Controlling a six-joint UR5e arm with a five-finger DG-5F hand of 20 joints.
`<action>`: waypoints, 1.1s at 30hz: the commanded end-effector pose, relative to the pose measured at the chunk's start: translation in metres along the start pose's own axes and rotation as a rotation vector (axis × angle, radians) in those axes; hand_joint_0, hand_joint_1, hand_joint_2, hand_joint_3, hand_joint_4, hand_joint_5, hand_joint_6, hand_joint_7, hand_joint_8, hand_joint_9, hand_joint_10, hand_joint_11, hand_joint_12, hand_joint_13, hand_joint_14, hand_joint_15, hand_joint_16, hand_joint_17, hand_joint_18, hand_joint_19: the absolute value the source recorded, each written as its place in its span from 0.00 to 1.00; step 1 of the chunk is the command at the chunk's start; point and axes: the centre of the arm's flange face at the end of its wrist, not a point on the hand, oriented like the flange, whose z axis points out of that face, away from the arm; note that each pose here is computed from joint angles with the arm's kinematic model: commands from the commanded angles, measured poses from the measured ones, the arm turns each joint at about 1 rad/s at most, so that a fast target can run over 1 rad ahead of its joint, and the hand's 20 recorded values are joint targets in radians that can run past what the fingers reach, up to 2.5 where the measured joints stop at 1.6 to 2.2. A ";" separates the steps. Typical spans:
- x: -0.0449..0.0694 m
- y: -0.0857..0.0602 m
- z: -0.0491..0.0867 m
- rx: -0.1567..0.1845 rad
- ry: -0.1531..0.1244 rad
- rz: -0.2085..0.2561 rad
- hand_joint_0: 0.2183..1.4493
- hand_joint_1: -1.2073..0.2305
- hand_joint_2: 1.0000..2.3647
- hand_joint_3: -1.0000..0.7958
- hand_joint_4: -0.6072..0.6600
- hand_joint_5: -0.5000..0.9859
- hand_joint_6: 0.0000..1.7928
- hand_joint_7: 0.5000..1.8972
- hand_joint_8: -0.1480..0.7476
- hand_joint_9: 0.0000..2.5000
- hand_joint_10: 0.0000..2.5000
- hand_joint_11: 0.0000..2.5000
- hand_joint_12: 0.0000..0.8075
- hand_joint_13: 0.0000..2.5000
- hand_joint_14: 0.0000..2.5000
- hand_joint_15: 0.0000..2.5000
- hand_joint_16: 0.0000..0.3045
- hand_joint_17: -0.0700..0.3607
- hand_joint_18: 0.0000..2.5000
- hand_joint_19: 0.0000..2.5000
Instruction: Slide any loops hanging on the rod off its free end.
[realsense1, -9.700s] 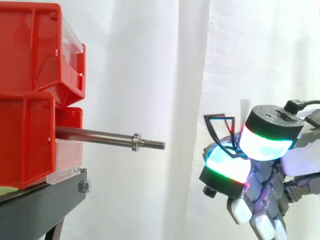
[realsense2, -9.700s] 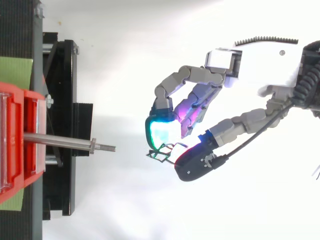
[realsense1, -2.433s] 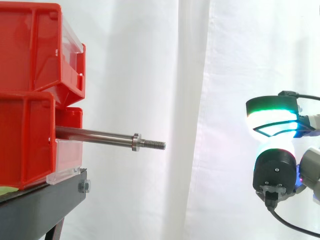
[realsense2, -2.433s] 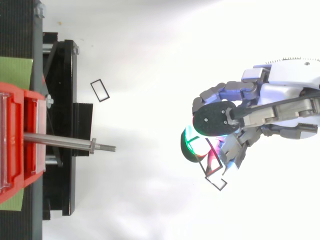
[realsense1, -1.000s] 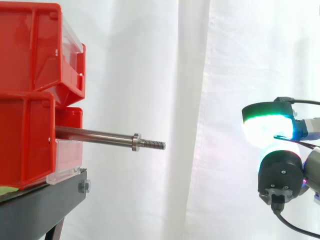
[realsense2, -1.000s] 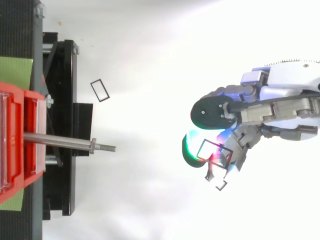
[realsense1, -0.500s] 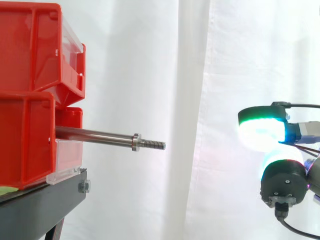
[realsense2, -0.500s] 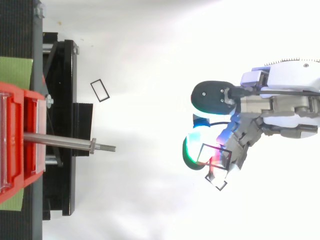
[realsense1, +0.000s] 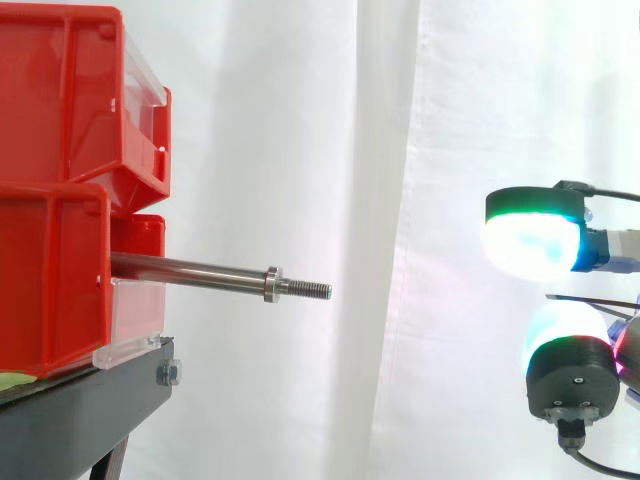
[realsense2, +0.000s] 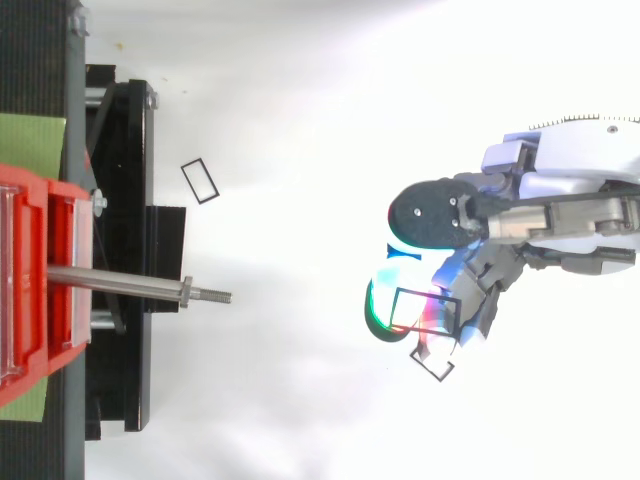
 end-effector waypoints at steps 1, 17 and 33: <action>0.000 0.001 0.000 -0.001 0.000 0.001 0.18 0.41 0.00 0.28 0.66 0.21 0.47 0.34 0.58 0.48 0.01 0.23 0.44 0.46 0.00 0.12 0.19 0.46 0.46 0.16; -0.002 0.001 0.000 -0.001 -0.003 -0.006 0.32 0.36 0.01 0.34 0.53 0.21 0.50 0.43 0.52 0.48 0.01 0.25 0.38 0.45 0.00 0.13 0.15 0.40 0.43 0.18; -0.001 0.001 0.000 -0.001 -0.002 -0.027 0.31 0.38 0.02 0.43 0.47 0.22 0.52 0.43 0.53 0.49 0.01 0.25 0.37 0.44 0.00 0.13 0.15 0.40 0.43 0.18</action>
